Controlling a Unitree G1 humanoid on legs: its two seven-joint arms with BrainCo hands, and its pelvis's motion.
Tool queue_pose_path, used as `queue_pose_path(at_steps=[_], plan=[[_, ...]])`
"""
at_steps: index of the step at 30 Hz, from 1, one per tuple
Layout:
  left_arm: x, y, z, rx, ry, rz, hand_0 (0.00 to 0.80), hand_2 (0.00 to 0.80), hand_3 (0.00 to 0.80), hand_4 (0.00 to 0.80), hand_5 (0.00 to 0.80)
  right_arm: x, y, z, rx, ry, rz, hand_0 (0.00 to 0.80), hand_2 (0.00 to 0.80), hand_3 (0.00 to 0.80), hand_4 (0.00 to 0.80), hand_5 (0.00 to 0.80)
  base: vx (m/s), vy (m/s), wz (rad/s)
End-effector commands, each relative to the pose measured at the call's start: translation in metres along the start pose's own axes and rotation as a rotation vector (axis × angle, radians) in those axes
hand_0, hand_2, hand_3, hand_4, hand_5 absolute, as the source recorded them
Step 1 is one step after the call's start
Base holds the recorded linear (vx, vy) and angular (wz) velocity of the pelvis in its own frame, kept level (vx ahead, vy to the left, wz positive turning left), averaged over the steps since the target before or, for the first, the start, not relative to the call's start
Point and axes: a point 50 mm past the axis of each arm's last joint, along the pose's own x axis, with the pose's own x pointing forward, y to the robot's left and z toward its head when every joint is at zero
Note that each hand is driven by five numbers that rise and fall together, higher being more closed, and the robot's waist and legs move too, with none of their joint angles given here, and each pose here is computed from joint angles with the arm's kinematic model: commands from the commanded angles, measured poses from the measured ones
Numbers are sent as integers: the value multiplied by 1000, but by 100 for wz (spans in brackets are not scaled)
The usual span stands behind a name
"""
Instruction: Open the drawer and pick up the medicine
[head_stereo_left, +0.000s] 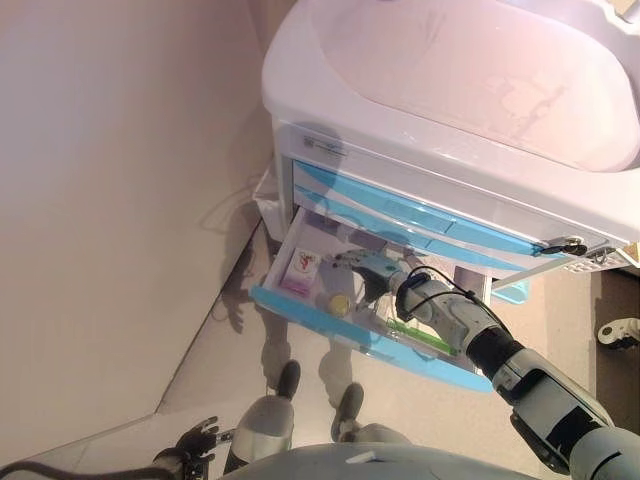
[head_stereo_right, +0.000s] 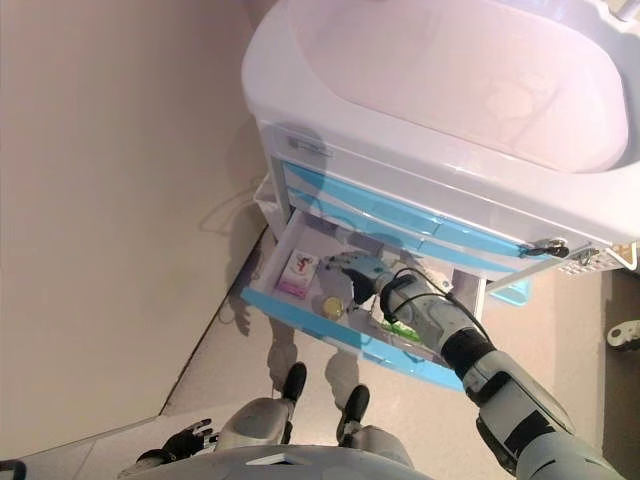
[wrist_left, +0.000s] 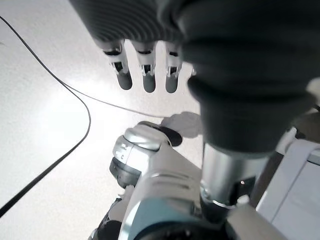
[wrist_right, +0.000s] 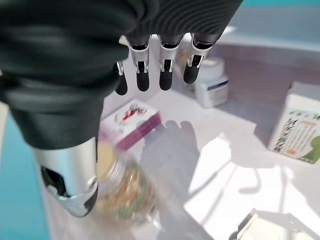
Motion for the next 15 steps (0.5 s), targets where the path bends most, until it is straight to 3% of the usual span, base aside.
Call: queue_pose_path(at_steps=[1,15], plan=[[5,-12,4,38,26,-29,0,0,0,0,0,3,-17,3,-142,-80,-17,0,0,0,0,0,-3,-18,6],[5,-13,5,64,23,-45,0,0,0,0,0,0,-2,-2,-212,-113,-5,0,0,0,0,0,1,-4,2]])
